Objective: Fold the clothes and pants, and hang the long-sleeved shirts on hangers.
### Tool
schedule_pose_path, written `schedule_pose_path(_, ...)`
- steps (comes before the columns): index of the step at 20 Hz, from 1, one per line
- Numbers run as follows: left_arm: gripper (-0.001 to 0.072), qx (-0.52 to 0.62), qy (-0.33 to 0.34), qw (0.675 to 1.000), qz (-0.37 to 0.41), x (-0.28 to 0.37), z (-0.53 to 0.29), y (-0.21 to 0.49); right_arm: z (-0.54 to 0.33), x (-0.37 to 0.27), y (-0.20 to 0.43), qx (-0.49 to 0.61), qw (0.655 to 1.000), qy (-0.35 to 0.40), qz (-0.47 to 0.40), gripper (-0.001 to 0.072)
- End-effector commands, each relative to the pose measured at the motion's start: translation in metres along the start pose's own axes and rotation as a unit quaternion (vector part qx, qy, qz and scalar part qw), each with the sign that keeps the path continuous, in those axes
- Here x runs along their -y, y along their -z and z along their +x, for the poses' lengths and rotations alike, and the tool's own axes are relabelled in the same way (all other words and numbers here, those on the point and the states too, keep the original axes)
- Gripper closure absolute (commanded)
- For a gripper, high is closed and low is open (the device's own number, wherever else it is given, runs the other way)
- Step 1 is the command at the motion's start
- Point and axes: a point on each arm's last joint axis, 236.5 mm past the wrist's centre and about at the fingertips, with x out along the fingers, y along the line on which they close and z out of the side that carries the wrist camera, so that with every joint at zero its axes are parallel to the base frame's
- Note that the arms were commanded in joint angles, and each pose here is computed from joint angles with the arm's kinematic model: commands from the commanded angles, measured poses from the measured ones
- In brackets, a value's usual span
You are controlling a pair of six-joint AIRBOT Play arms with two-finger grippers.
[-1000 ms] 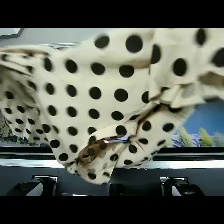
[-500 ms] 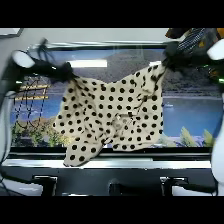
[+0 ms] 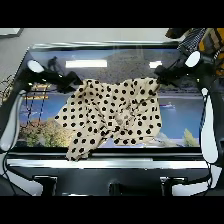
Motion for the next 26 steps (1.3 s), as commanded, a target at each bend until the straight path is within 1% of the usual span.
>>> schedule_pose_path(1,0.0026,0.012,-0.109,0.994,0.0,-0.064,-0.072,0.013,-0.021,0.034,-0.001,0.007,0.996,0.078,-0.036,0.0646)
schedule_pose_path(2,0.002,0.021,-0.125,0.992,-0.016,-0.083,-0.088,0.027,-0.026,0.039,0.001,0.004,0.995,0.09,-0.045,0.0647)
schedule_pose_path(4,0.002,0.033,-0.118,0.99,-0.066,-0.114,-0.098,0.069,-0.028,0.045,0.008,-0.011,0.993,0.102,-0.056,0.0647)
schedule_pose_path(8,0.0021,-0.004,-0.052,0.986,-0.16,-0.149,-0.062,0.199,-0.027,0.045,0.007,-0.01,0.993,0.101,-0.056,0.0649)
schedule_pose_path(10,0.002,-0.021,-0.016,0.982,-0.188,-0.15,-0.041,0.246,-0.027,0.045,0.007,-0.011,0.993,0.102,-0.056,0.065)
schedule_pose_path(12,0.002,-0.046,0.011,0.977,-0.207,-0.147,-0.024,0.277,-0.027,0.045,0.009,-0.013,0.993,0.102,-0.055,0.065)
schedule_pose_path(14,0.002,-0.07,0.012,0.976,-0.205,-0.148,-0.012,0.297,-0.027,0.045,0.009,-0.013,0.993,0.102,-0.055,0.065)
schedule_pose_path(16,0.002,-0.084,0.011,0.978,-0.193,-0.144,-0.005,0.303,-0.027,0.042,0.011,-0.017,0.994,0.097,-0.051,0.0693)
schedule_pose_path(22,0.002,-0.088,0.035,0.977,-0.191,-0.116,0.023,0.305,-0.026,0.037,0.019,-0.032,0.995,0.084,-0.039,0.0694)
schedule_pose_path(23,0.0024,-0.091,0.043,0.975,-0.197,-0.109,0.027,0.306,-0.026,0.037,0.02,-0.034,0.995,0.085,-0.037,0.0694)
schedule_pose_path(24,0.0047,-0.094,0.053,0.974,-0.201,-0.101,0.031,0.308,-0.026,0.038,0.021,-0.036,0.995,0.086,-0.037,0.0694)
schedule_pose_path(25,0.0267,-0.094,0.066,0.975,-0.192,-0.091,0.034,0.309,-0.026,0.038,0.021,-0.037,0.995,0.086,-0.037,0.0694)
schedule_pose_path(26,0.064,-0.092,0.08,0.976,-0.179,-0.082,0.035,0.308,-0.026,0.038,0.022,-0.038,0.995,0.087,-0.035,0.0694)
